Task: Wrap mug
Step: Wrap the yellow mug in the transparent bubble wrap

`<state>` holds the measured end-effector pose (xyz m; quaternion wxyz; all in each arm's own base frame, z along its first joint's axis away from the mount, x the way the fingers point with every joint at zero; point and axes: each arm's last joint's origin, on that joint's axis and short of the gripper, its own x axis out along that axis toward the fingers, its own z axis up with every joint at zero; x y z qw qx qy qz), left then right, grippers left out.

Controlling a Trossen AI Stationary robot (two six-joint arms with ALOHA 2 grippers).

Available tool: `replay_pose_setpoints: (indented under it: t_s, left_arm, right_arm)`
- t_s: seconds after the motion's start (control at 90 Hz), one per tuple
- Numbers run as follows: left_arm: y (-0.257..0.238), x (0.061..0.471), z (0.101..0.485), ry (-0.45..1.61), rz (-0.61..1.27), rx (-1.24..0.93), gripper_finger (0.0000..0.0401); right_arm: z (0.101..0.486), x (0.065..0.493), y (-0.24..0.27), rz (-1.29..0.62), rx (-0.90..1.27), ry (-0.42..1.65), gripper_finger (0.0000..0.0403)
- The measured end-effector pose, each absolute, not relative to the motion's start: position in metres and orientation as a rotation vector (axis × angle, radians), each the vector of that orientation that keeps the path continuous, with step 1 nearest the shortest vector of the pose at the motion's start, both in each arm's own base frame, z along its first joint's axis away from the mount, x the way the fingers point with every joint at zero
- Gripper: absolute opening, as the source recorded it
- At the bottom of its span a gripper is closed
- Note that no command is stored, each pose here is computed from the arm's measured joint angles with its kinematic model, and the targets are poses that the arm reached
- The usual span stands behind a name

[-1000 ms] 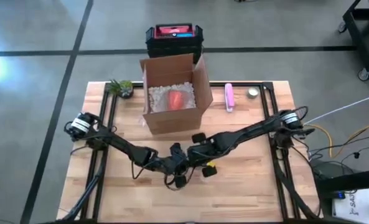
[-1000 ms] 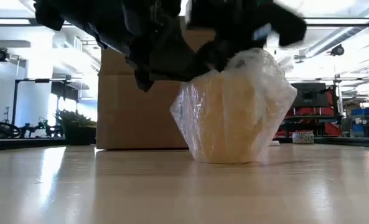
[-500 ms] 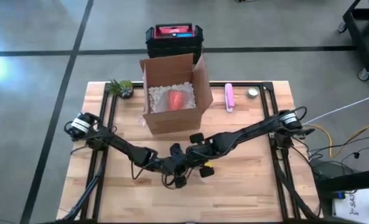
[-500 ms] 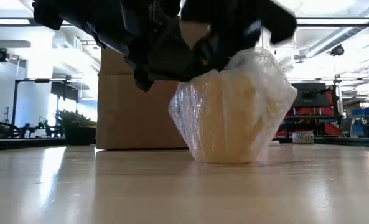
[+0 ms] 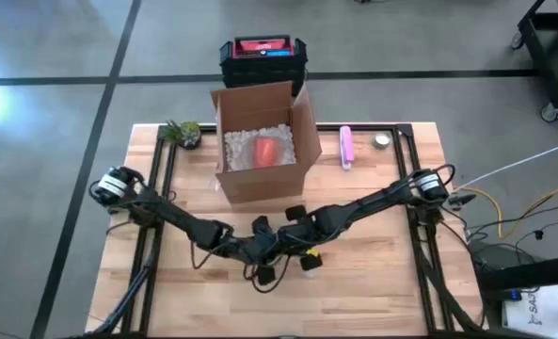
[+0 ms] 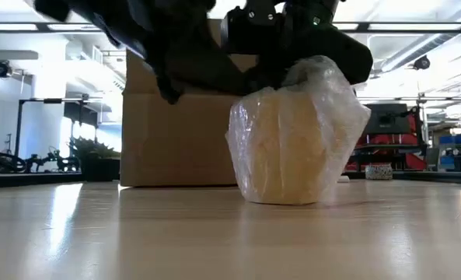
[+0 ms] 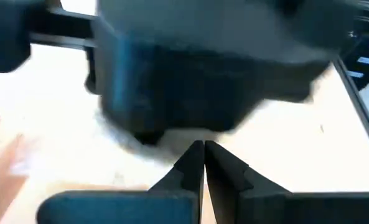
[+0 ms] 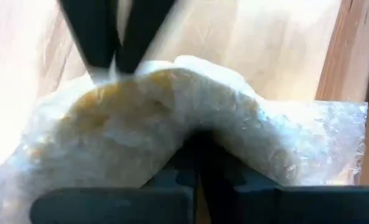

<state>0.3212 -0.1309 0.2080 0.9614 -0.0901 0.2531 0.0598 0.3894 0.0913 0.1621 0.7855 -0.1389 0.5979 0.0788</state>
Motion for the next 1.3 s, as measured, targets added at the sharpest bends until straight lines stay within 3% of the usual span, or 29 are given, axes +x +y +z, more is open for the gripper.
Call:
replay_pose_setpoints:
  t_s: [0.211, 0.3, 0.556, 0.9, 1.3]
  left_arm:
    - [-0.119, 0.3, 0.2, 0.522, 0.471, -0.137, 0.0]
    - [-0.114, 0.305, 0.185, 0.488, 0.516, -0.179, 0.0]
    - [-0.118, 0.335, 0.176, 0.313, 0.341, -0.2, 0.0]
    - [-0.116, 0.339, 0.167, 0.339, 0.317, -0.202, 0.0]
    - [-0.116, 0.339, 0.166, 0.348, 0.319, -0.202, 0.0]
  right_arm:
    - [0.165, 0.389, 0.092, 0.172, -0.299, 1.28, 0.0]
    - [0.165, 0.389, 0.092, 0.172, -0.299, 1.278, 0.0]
    - [0.165, 0.389, 0.094, 0.173, -0.299, 1.272, 0.0]
    - [0.168, 0.388, 0.094, 0.173, -0.296, 1.264, 0.0]
    - [0.232, 0.362, 0.1, 0.181, -0.265, 1.157, 0.0]
